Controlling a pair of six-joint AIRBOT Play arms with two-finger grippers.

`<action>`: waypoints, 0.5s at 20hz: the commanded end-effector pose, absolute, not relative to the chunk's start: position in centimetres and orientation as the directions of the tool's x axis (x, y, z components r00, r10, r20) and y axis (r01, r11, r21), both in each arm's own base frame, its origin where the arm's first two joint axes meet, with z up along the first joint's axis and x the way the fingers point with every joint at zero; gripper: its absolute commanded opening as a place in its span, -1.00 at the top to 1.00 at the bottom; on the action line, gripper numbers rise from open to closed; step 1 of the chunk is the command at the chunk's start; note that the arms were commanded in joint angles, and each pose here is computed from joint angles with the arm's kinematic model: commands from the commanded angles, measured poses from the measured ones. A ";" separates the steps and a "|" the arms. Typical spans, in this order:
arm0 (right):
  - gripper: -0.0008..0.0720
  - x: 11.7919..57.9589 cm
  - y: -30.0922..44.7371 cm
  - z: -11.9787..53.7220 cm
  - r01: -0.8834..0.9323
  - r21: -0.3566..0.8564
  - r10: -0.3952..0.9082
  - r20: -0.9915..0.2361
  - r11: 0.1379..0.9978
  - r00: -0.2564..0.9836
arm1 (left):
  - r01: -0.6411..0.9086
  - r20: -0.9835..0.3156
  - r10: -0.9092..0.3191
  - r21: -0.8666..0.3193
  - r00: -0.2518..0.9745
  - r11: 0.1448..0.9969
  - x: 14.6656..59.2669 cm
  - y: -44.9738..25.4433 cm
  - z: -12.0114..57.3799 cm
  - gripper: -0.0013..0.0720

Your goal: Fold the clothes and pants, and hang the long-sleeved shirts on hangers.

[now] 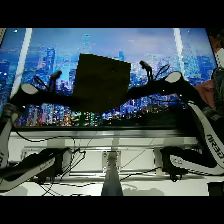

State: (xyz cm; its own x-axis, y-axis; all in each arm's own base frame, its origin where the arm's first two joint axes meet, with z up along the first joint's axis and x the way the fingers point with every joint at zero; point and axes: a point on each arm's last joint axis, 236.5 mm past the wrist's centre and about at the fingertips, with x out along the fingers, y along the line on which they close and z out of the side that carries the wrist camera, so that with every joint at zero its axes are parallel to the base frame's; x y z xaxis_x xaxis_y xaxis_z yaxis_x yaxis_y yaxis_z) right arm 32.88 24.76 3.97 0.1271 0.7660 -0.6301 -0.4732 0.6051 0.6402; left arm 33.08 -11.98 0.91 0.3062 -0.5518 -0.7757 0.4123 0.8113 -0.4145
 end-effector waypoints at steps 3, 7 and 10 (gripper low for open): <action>0.85 31.9 25.8 22.7 -0.711 0.469 0.843 -0.408 0.524 0.352 | 0.490 -0.421 -0.423 0.060 0.802 0.870 35.6 -9.3 26.8 0.91; 0.86 24.6 25.7 32.9 -0.694 0.594 0.910 -0.192 0.407 0.369 | 0.345 -0.161 -0.321 0.153 0.933 0.926 27.0 -7.4 36.5 0.91; 0.86 19.7 26.2 35.6 -0.665 0.667 0.932 -0.137 0.336 0.335 | 0.344 -0.235 -0.315 0.091 0.919 0.935 21.6 -7.5 34.4 0.91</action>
